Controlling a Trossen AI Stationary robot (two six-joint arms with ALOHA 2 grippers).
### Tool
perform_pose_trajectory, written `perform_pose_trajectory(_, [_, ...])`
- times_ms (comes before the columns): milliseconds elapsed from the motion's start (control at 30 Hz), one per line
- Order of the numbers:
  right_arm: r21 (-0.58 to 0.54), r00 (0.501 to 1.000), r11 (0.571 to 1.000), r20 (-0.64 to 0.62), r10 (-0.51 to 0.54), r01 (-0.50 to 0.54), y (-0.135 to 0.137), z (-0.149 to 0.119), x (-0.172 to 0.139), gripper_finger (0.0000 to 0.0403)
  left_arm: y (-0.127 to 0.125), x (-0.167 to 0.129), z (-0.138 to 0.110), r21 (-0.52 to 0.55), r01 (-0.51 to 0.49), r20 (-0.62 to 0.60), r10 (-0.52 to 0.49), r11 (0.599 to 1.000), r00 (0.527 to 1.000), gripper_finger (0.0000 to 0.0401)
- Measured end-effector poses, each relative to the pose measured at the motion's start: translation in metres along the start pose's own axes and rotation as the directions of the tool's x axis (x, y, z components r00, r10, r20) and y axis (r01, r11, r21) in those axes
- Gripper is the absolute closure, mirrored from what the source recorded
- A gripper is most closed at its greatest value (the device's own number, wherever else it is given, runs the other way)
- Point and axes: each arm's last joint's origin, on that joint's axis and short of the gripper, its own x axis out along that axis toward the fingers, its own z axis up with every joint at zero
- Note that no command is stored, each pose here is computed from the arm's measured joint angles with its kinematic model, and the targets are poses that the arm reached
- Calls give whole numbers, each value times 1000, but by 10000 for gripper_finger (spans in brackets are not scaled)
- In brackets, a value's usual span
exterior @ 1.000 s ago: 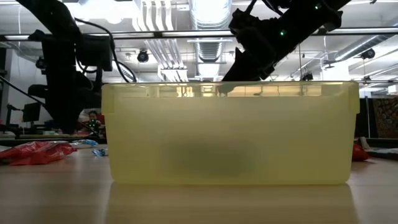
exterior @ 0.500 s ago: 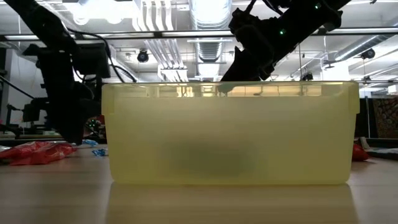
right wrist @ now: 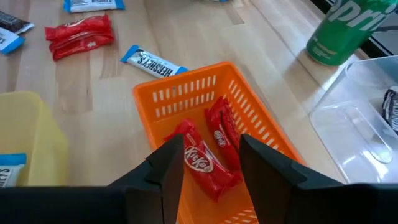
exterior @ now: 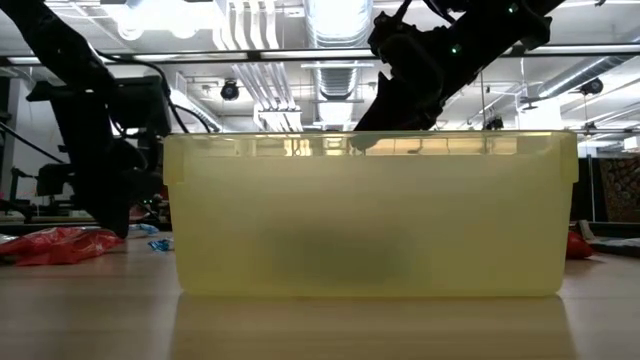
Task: Sort candy
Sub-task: Put the white candy into the yellow bin
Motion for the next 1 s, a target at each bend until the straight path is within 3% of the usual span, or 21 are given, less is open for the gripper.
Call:
perform_pose_trajectory(100, [-20,1000,1000,0,1,-1,0,0,0,266,-2,-1,1,6,24,19,-24,1000,1000,389])
perform_pose_trajectory(300, [-41,1000,999,-1,0,0,0,0,0,271,-9,-15,3,43,121,64,-124,992,990,399])
perform_pose_trajectory(467, [-41,1000,999,-1,1,-1,0,0,0,266,-22,-38,6,108,275,182,-291,955,939,401])
perform_pose_trajectory(567, [-39,1000,999,4,4,-3,0,0,0,264,-33,-56,8,181,411,280,-448,893,849,401])
perform_pose_trajectory(733, [-50,999,999,44,12,-10,1,5,0,268,-53,-93,2,406,575,370,-703,710,607,401])
perform_pose_trajectory(867, [-73,996,997,73,44,-39,2,8,0,273,-71,-116,-13,552,624,360,-833,553,420,401])
perform_pose_trajectory(1000, [-112,976,984,152,158,-141,7,17,-2,270,-88,-126,-30,633,630,317,-893,450,320,401])
